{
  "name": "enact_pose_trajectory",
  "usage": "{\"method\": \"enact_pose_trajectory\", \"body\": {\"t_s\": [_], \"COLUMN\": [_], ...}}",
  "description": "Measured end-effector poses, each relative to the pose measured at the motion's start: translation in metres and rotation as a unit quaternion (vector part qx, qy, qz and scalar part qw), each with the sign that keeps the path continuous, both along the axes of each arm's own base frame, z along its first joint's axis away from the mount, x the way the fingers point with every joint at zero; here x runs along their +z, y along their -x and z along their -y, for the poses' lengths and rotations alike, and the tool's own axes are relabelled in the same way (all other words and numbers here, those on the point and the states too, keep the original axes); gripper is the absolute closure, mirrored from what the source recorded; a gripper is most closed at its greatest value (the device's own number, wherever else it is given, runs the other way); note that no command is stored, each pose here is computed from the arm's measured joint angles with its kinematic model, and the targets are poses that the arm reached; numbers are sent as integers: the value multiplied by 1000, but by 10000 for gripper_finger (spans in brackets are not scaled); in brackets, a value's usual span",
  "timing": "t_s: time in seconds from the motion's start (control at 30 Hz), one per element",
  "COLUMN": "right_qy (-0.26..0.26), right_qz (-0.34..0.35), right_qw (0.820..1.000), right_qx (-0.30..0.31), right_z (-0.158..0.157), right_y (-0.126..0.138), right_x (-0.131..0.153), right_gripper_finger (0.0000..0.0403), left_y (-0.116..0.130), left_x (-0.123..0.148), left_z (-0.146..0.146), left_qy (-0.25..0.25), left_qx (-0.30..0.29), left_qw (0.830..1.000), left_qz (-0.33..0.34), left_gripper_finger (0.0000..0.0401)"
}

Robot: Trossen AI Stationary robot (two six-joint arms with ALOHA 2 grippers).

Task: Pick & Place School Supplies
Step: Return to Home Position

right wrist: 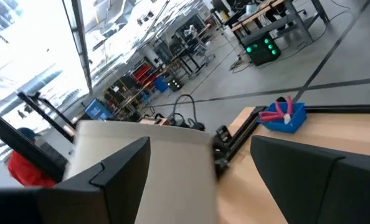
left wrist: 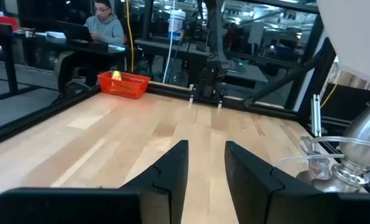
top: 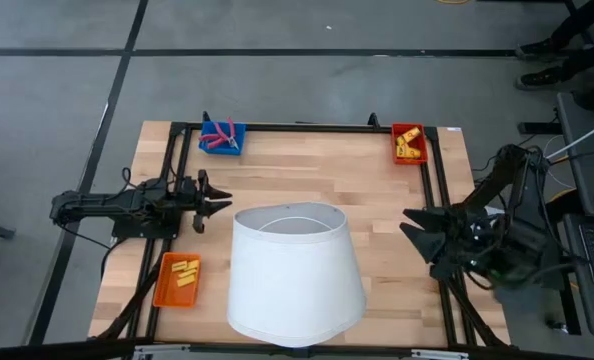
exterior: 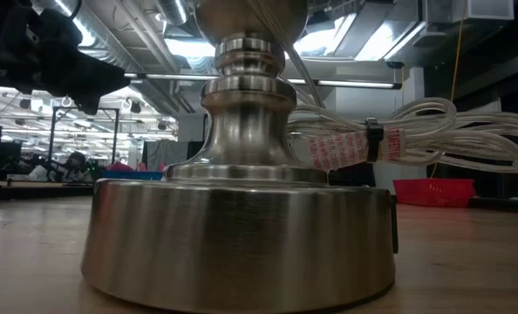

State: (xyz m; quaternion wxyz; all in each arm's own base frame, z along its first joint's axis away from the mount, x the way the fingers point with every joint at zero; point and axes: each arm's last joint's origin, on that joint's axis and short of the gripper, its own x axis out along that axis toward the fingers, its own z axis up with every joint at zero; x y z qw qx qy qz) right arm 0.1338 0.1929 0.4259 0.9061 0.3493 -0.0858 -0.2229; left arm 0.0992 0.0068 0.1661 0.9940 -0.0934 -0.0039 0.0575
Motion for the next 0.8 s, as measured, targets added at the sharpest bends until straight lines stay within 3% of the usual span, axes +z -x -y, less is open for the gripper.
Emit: {"method": "enact_pose_trajectory", "body": {"t_s": [0.17,0.3,0.47,0.8], "right_qy": [3,-12,-11,64], "right_qz": [-23,-109,-88,-94], "right_qw": [1000,994,996,993], "right_qx": [9,-20,-24,-27], "right_z": [27,45,49,56], "right_y": [14,11,12,15], "right_x": [-37,-93,-144,-172], "right_gripper_finger": [128,135,130,130], "left_y": [0,0,0,0], "left_x": [0,0,0,0], "left_z": [0,0,0,0], "left_qy": [0,0,0,0], "left_qx": [0,0,0,0], "left_qw": [1000,1000,1000,1000], "left_qz": [0,0,0,0], "left_gripper_finger": [302,299,302,298]}}
